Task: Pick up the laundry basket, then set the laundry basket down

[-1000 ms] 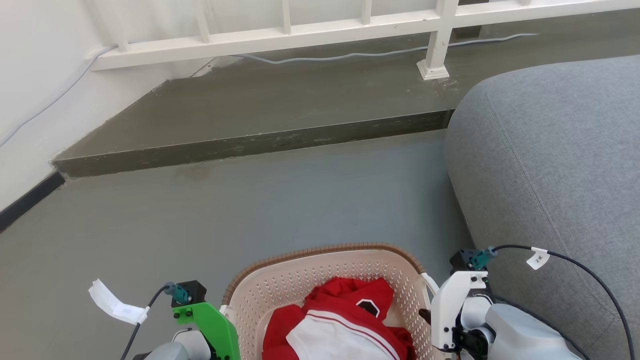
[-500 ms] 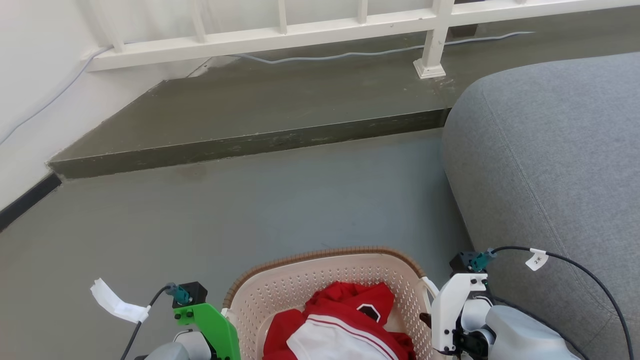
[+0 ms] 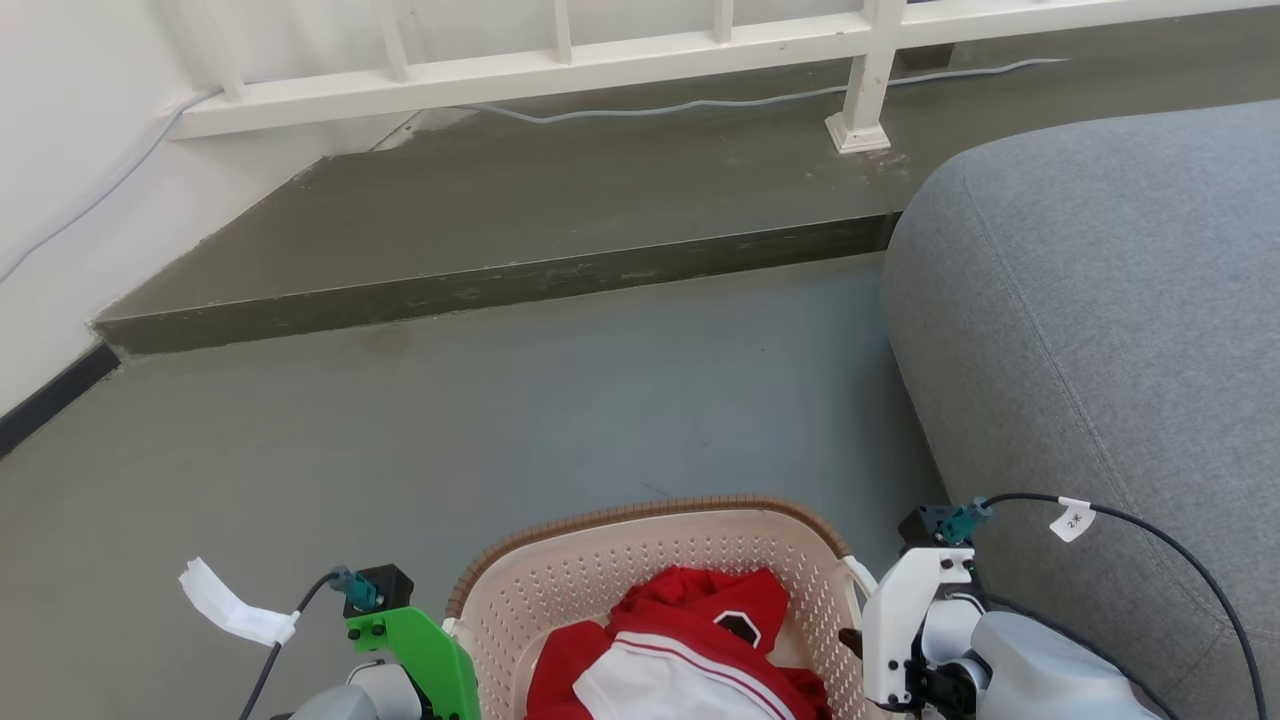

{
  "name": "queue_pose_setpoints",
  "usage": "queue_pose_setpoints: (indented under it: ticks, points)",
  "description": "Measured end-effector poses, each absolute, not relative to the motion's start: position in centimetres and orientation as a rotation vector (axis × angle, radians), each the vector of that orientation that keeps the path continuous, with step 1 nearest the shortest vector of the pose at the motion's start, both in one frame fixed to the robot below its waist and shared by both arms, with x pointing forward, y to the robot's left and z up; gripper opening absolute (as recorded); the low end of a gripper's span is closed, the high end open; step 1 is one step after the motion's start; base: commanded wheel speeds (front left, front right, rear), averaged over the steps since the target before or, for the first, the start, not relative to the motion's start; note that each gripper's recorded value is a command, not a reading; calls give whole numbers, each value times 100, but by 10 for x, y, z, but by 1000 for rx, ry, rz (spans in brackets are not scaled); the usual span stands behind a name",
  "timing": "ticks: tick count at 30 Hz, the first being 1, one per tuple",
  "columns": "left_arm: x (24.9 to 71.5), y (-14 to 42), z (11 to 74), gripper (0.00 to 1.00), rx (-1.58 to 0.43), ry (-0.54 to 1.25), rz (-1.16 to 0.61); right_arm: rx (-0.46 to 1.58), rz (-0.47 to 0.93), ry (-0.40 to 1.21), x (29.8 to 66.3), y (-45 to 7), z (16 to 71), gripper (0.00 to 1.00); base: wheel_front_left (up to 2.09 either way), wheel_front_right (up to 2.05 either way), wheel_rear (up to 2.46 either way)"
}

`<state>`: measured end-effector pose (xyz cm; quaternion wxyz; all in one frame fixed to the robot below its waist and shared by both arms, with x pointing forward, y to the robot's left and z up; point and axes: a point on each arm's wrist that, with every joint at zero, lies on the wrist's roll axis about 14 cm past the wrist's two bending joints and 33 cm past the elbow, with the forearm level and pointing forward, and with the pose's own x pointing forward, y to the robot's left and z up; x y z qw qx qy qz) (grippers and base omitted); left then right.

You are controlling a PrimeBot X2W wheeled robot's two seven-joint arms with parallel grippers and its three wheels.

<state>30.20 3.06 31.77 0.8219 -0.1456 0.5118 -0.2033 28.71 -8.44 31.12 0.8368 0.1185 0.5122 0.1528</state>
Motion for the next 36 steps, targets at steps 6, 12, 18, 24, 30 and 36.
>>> queue_pose_setpoints:
  ticks: [6,12,18,24,30,36]
  points:
    - [302,30,317,0,-310,1093,-433,252,325,1090,286,-84,310,0,0,0,0]
    - [301,30,316,0,-310,1096,-434,254,324,1093,285,-84,309,0,0,0,0]
    - [302,29,315,0,-315,1102,-436,257,320,1091,286,-85,308,0,0,0,0]
    - [318,28,316,0,-316,1081,-438,261,314,1069,300,-86,308,0,0,0,0]
    - [337,26,314,0,-332,1055,-441,271,301,1043,319,-87,306,0,0,0,0]
    - [356,24,307,0,-349,1035,-437,283,285,1027,339,-90,300,0,0,0,0]
